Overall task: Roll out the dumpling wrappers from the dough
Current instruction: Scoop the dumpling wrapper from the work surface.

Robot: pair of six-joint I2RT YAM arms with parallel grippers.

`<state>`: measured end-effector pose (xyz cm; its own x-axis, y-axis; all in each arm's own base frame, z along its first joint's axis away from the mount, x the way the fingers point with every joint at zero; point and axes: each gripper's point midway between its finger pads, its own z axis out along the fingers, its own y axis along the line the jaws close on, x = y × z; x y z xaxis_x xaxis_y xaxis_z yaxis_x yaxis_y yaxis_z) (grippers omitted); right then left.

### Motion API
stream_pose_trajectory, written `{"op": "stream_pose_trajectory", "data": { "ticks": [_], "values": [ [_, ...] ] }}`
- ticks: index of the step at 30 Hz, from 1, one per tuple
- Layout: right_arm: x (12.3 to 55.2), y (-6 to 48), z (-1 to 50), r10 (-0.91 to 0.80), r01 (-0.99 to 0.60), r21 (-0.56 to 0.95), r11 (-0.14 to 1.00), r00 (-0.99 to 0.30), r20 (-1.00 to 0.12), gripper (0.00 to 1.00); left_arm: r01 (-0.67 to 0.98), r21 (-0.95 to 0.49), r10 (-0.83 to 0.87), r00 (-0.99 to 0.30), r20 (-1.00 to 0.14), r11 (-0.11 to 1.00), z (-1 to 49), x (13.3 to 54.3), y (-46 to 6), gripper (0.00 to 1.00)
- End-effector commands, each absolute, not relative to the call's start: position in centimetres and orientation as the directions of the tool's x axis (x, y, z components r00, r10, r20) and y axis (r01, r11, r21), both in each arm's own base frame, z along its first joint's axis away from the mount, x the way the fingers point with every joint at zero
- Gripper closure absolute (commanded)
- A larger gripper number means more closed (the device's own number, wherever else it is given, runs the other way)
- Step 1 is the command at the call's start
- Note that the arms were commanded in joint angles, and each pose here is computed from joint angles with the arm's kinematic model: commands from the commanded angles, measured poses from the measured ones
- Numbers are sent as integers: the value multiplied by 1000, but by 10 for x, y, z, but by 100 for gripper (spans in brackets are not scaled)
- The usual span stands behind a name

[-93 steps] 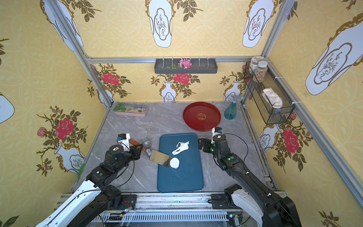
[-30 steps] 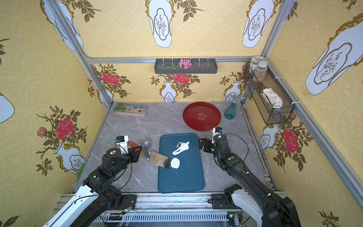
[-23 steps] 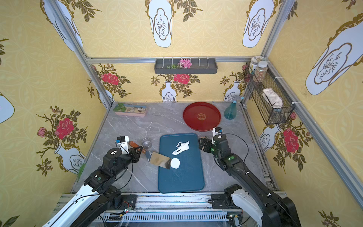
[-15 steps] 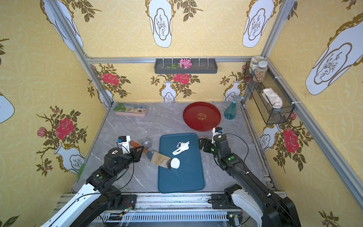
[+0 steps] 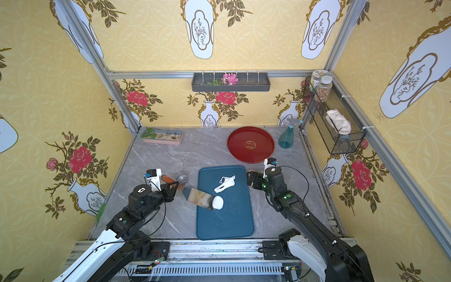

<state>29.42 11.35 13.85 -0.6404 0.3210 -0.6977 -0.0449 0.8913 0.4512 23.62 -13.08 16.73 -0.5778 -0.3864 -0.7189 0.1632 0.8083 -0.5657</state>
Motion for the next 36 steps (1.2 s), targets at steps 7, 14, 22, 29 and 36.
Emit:
{"op": "stream_pose_trajectory", "data": {
  "ticks": [7, 14, 22, 29, 36],
  "values": [
    [295, 114, 141, 323, -53, 456, 888, -633, -703, 3, 177, -599, -417, -566, -711, 781, 178, 237, -134, 100],
    [295, 114, 141, 324, -51, 456, 888, -633, -703, 3, 143, -584, -409, -583, -702, 799, 163, 239, -132, 100],
    [295, 113, 140, 326, -48, 457, 888, -634, -701, 3, 122, -580, -410, -592, -694, 806, 157, 238, -130, 100],
    [295, 113, 140, 326, -49, 457, 888, -634, -701, 3, 125, -610, -427, -605, -672, 783, 148, 236, -133, 100],
    [295, 113, 141, 326, -49, 457, 888, -634, -702, 3, 125, -613, -428, -609, -668, 780, 143, 234, -133, 100]
  ]
}}
